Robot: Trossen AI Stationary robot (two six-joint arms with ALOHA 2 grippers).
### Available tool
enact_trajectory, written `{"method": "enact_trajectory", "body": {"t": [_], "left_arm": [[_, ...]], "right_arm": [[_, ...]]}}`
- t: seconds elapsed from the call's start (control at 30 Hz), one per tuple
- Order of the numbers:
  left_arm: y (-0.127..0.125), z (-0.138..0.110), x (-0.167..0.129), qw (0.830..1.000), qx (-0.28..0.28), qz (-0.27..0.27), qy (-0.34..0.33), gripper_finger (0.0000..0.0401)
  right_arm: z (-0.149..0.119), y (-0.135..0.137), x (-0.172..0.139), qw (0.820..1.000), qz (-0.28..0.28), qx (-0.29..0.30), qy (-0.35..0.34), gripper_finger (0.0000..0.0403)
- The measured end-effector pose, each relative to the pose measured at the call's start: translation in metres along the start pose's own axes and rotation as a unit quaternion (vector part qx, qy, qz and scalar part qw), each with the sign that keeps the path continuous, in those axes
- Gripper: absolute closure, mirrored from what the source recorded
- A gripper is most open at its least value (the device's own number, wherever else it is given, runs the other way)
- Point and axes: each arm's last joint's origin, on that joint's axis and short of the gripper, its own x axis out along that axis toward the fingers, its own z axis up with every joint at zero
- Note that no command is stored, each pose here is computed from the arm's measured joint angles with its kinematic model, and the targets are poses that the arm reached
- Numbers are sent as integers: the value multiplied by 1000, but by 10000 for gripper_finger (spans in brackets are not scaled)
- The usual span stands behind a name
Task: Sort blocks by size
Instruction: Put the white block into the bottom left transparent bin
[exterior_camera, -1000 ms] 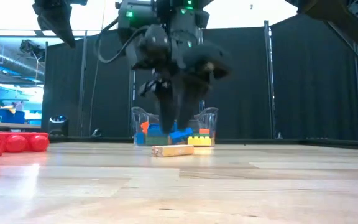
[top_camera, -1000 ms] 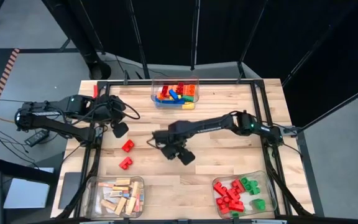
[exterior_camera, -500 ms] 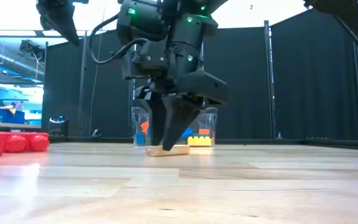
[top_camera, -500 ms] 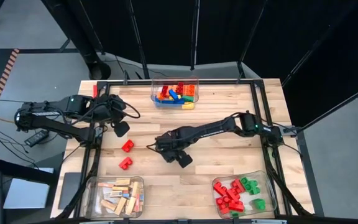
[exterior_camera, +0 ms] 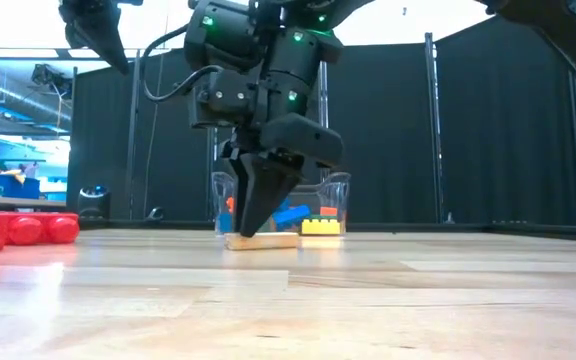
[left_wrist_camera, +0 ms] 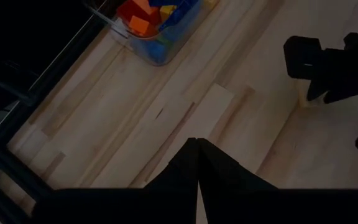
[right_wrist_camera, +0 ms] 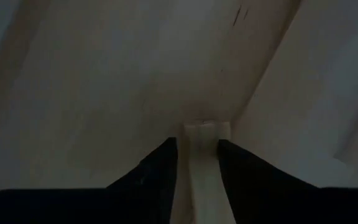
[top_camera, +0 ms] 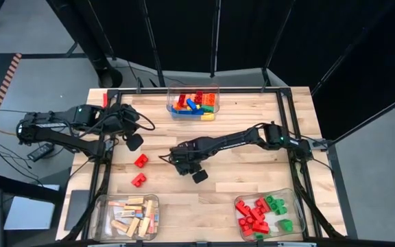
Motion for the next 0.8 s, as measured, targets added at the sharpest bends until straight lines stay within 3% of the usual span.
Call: {"method": "enact_trajectory", "body": {"t": [0.17,0.33,0.47,0.63,0.8], "left_arm": [[0,0,0,1000,0,0,0,388],[0,0,0,1000,0,-1,1,388],[0,0,0,1000,0,-1,1,388],[0,0,0,1000,0,-1,1,388],[0,0,0,1000,0,-1,1,388]], "right_arm": [[8,-2,-18,1000,-1,2,-29,224],[4,-1,-14,1000,7,10,-9,153],[0,-2,-10,1000,3,-17,-10,111],[-19,-5,12,1000,25,-12,2,115],[-32,-3,23,1000,25,-2,13,166]]}}
